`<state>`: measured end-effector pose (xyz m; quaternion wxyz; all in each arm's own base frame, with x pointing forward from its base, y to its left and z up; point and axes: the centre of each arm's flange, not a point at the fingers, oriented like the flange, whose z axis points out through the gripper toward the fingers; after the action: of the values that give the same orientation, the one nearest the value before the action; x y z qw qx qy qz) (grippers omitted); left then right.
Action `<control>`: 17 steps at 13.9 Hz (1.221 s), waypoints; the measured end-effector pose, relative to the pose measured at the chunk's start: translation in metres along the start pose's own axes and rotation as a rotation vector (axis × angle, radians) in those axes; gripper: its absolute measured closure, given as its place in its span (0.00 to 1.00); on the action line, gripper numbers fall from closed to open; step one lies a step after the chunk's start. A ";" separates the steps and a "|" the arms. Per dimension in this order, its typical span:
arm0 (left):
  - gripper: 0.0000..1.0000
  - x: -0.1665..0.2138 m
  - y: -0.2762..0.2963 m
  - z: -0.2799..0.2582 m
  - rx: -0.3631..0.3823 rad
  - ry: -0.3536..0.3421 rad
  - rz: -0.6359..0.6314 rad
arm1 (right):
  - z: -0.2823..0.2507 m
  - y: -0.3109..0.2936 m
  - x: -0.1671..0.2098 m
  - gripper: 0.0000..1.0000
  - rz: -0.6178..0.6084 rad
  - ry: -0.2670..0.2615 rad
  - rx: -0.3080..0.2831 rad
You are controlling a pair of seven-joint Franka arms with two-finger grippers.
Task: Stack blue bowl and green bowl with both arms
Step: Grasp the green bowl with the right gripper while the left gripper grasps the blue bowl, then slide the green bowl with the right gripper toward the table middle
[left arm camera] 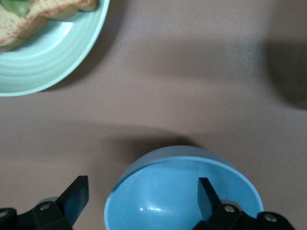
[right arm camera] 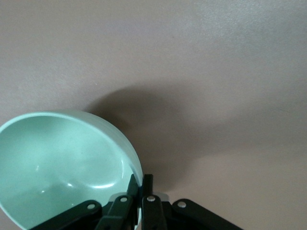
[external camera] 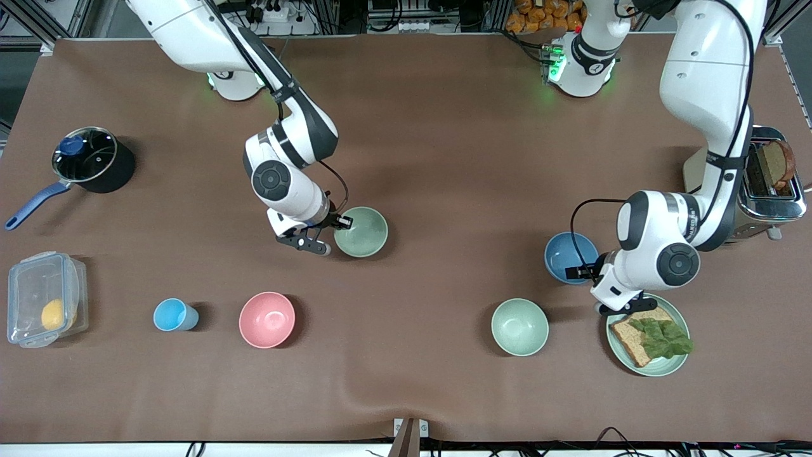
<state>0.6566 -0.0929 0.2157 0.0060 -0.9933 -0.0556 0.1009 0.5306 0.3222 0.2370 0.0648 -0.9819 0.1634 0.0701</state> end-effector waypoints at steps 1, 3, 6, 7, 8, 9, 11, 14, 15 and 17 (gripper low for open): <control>0.00 0.000 0.000 0.003 0.001 -0.003 0.000 | 0.000 -0.003 -0.001 0.96 0.009 -0.007 0.011; 0.00 0.000 0.001 0.005 0.001 -0.006 0.002 | 0.000 -0.012 -0.009 0.96 0.021 -0.022 0.028; 0.00 0.000 0.003 0.007 0.002 -0.008 0.005 | 0.004 -0.029 -0.029 0.96 0.028 -0.028 0.031; 0.00 -0.001 0.004 0.008 0.003 -0.009 0.006 | 0.006 -0.035 -0.035 0.96 0.034 -0.026 0.035; 0.09 -0.001 0.005 0.008 0.003 -0.010 0.008 | 0.010 -0.041 -0.042 0.96 0.040 -0.020 0.041; 0.19 -0.001 0.005 0.009 0.004 -0.011 0.008 | 0.015 -0.047 -0.049 0.96 0.046 -0.015 0.046; 0.41 -0.001 0.005 0.009 0.004 -0.012 0.008 | 0.027 -0.057 -0.058 0.96 0.055 -0.010 0.052; 0.70 -0.001 0.005 0.010 0.004 -0.012 0.008 | 0.036 -0.064 -0.056 0.96 0.071 -0.014 0.054; 0.79 -0.001 0.005 0.009 0.004 -0.011 0.007 | 0.039 -0.065 -0.055 0.96 0.075 -0.016 0.054; 0.91 0.002 0.004 0.001 -0.002 0.004 0.004 | 0.040 -0.067 -0.053 0.93 0.079 -0.017 0.055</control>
<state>0.6586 -0.0970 0.2147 0.0049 -0.9937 -0.0535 0.0988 0.4985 0.4075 0.2132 0.0903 -0.9719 0.2033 0.0763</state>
